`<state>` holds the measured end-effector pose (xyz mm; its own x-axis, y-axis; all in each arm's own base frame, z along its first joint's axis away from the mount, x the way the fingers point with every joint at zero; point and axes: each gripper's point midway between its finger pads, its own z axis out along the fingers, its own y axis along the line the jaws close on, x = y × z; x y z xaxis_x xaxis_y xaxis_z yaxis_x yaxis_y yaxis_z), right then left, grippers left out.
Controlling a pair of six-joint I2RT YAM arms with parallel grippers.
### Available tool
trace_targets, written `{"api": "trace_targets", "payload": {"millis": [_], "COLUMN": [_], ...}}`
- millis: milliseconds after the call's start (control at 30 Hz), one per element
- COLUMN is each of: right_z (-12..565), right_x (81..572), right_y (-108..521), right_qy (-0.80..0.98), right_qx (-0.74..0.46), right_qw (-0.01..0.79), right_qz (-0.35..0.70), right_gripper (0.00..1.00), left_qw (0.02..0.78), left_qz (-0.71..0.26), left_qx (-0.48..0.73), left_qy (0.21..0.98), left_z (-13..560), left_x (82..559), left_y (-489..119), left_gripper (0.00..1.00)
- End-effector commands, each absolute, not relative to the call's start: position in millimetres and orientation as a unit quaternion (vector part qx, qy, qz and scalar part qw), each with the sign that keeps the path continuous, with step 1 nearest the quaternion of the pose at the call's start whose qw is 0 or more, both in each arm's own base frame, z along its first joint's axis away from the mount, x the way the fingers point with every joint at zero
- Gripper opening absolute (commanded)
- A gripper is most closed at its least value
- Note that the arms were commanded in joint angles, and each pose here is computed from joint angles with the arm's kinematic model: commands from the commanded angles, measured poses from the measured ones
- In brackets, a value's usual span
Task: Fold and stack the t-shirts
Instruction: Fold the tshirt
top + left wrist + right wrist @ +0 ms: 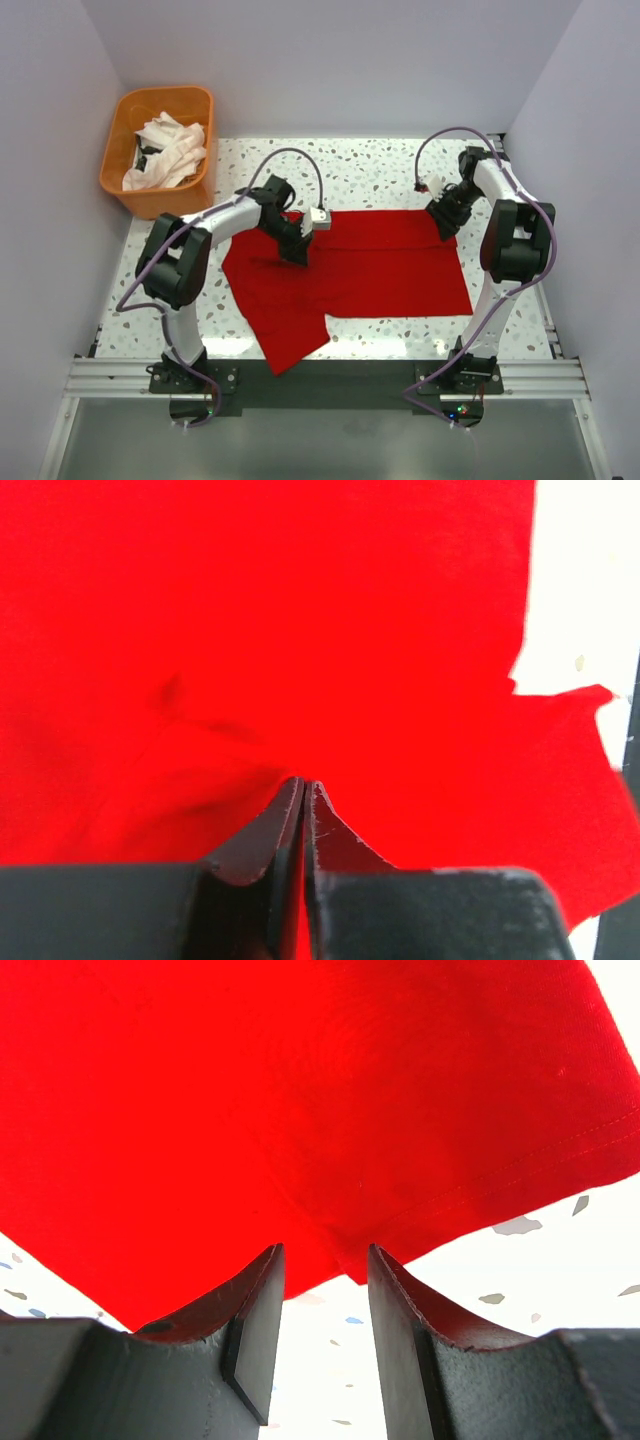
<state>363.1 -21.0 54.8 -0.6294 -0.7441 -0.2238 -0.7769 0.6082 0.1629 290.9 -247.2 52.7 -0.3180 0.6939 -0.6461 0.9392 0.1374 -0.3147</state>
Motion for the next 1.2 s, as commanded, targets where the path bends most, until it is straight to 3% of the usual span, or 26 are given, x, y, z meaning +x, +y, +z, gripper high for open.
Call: {"api": "trace_targets", "payload": {"millis": [0, 33, 67, 200, 400, 533, 733, 867, 1167], "right_z": [70.6, 71.4, 72.0, 72.9, 76.7, 80.4, 73.5, 55.8, 20.6], "right_x": [369.8, 370.3, 370.0, 369.4, 375.3, 391.1, 424.2, 433.3, 425.1], "right_y": [-17.5, -16.7, -16.7, -15.3, -9.9, -6.1, -6.1, -7.7, -41.9], "right_qy": [0.889, 0.889, 0.889, 0.889, 0.894, 0.909, 0.926, 0.933, 0.945], "right_qx": [-0.431, -0.431, -0.431, -0.430, -0.413, -0.379, -0.328, -0.317, -0.299], "right_qw": [0.092, 0.092, 0.093, 0.095, 0.108, 0.135, 0.182, 0.169, 0.109], "right_qz": [0.122, 0.123, 0.124, 0.127, 0.132, 0.110, 0.038, 0.004, -0.078], "right_gripper": [0.42, 0.42, 0.42, 0.42, 0.42, 0.41, 0.40, 0.39, 0.37], "left_qw": [0.189, 0.183, 0.187, 0.202, 0.253, 0.310, 0.325, 0.293, 0.213], "left_qz": [-0.357, -0.358, -0.352, -0.339, -0.331, -0.246, -0.114, -0.073, 0.018], "left_qx": [0.572, 0.574, 0.576, 0.571, 0.475, 0.402, 0.303, 0.268, 0.200], "left_qy": [0.714, 0.713, 0.714, 0.720, 0.775, 0.826, 0.889, 0.915, 0.956], "left_z": [67.9, 64.7, 67.7, 81.1, 107.8, 103.2, 76.5, 48.7, 3.3], "left_x": [268.6, 260.3, 259.6, 267.3, 325.1, 384.8, 437.8, 441.1, 400.0], "left_y": [-265.1, -266.5, -265.0, -260.2, -223.7, -184.4, -134.8, -114.4, -57.8], "left_gripper": [0.16, 0.29, 0.34, 0.45, 0.42, 0.42, 0.42, 0.41, 0.34]}}
